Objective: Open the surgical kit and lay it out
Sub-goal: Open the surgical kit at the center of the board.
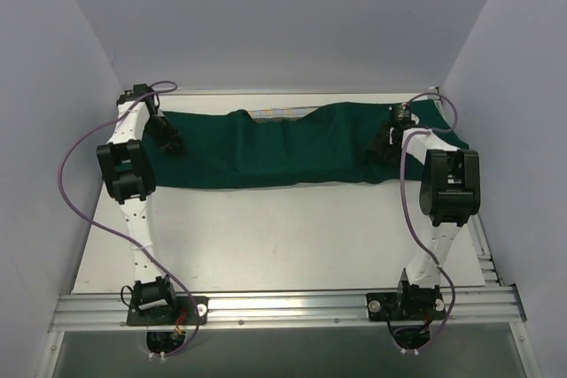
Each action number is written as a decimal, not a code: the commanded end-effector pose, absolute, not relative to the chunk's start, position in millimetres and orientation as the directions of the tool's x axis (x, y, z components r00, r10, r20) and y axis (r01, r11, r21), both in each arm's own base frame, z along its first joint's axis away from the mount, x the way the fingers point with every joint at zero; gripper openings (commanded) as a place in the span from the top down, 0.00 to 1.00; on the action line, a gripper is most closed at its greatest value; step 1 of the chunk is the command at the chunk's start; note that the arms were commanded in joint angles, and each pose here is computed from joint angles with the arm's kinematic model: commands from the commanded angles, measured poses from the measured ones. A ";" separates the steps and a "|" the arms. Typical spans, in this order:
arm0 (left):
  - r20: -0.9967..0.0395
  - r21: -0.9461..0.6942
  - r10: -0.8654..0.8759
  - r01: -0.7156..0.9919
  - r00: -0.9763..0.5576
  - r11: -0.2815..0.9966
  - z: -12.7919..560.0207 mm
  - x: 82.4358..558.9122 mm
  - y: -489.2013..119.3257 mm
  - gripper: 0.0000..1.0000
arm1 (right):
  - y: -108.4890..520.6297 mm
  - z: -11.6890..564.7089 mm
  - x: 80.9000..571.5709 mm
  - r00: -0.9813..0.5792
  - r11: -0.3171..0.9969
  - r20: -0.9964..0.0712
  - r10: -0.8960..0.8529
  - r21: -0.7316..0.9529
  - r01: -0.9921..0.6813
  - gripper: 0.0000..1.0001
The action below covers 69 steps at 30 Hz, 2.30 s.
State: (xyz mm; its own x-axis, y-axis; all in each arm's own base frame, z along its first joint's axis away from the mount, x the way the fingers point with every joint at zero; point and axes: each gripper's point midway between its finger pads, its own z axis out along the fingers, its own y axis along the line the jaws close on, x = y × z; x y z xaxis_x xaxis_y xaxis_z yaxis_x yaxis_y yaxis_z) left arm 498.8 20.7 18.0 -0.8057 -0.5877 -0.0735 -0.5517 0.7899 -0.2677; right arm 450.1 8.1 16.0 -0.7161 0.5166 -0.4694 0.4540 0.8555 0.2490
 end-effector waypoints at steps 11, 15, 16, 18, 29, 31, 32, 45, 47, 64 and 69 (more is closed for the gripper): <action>-0.034 -0.209 -0.612 -0.593 -0.790 0.778 2.1 448.2 51.0 0.69 | -6.2 19.4 438.1 -0.795 0.861 -0.331 0.509 0.199 0.468 0.46; -0.094 -0.248 -0.593 -0.558 -0.800 0.792 19.1 446.6 48.8 0.55 | -3.2 70.0 466.8 -0.756 0.867 -0.423 0.499 0.241 0.437 0.38; -0.100 -0.266 -0.587 -0.547 -0.803 0.794 24.6 445.5 45.9 0.53 | -2.4 80.3 473.3 -0.742 0.862 -0.439 0.507 0.255 0.438 0.35; -0.113 -0.282 -0.575 -0.528 -0.811 0.801 31.4 448.8 44.8 0.49 | -1.4 106.9 493.6 -0.701 0.856 -0.491 0.517 0.292 0.427 0.31; -0.166 -0.447 -0.585 -0.468 -0.794 0.762 87.4 486.3 26.9 0.40 | 31.4 145.6 578.1 -0.537 0.756 -0.536 0.652 0.520 0.398 0.16; -0.168 -0.473 -0.581 -0.453 -0.796 0.756 91.0 485.5 21.5 0.40 | 38.7 141.0 589.6 -0.500 0.710 -0.509 0.701 0.567 0.418 0.16; -0.162 -0.477 -0.585 -0.456 -0.794 0.751 90.5 484.0 21.0 0.40 | 38.8 138.4 593.6 -0.493 0.699 -0.501 0.712 0.574 0.426 0.16; -0.137 -0.536 -0.591 -0.442 -0.795 0.719 92.1 479.7 8.6 0.40 | 78.8 85.2 625.1 -0.539 0.715 -0.473 0.697 0.510 0.478 0.19; -0.141 -0.539 -0.590 -0.438 -0.795 0.719 94.8 482.8 8.2 0.40 | 77.4 80.0 623.5 -0.546 0.721 -0.473 0.691 0.496 0.484 0.20; -0.118 -0.531 -0.594 -0.455 -0.796 0.715 88.5 476.3 6.3 0.40 | 81.4 50.9 634.3 -0.578 0.741 -0.468 0.669 0.485 0.464 0.30; -0.119 -0.531 -0.595 -0.456 -0.794 0.714 89.2 474.4 5.3 0.40 | 83.4 52.2 635.0 -0.579 0.743 -0.471 0.665 0.492 0.454 0.44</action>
State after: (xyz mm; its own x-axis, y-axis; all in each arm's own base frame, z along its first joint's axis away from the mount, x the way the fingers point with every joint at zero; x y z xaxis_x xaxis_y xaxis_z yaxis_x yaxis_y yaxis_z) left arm 465.9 5.7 57.1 -0.8023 -0.5955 -0.0410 -0.5034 0.7120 -0.4895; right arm 627.9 81.9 37.4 -0.5900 0.6722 -0.4472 0.4786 0.7373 0.4768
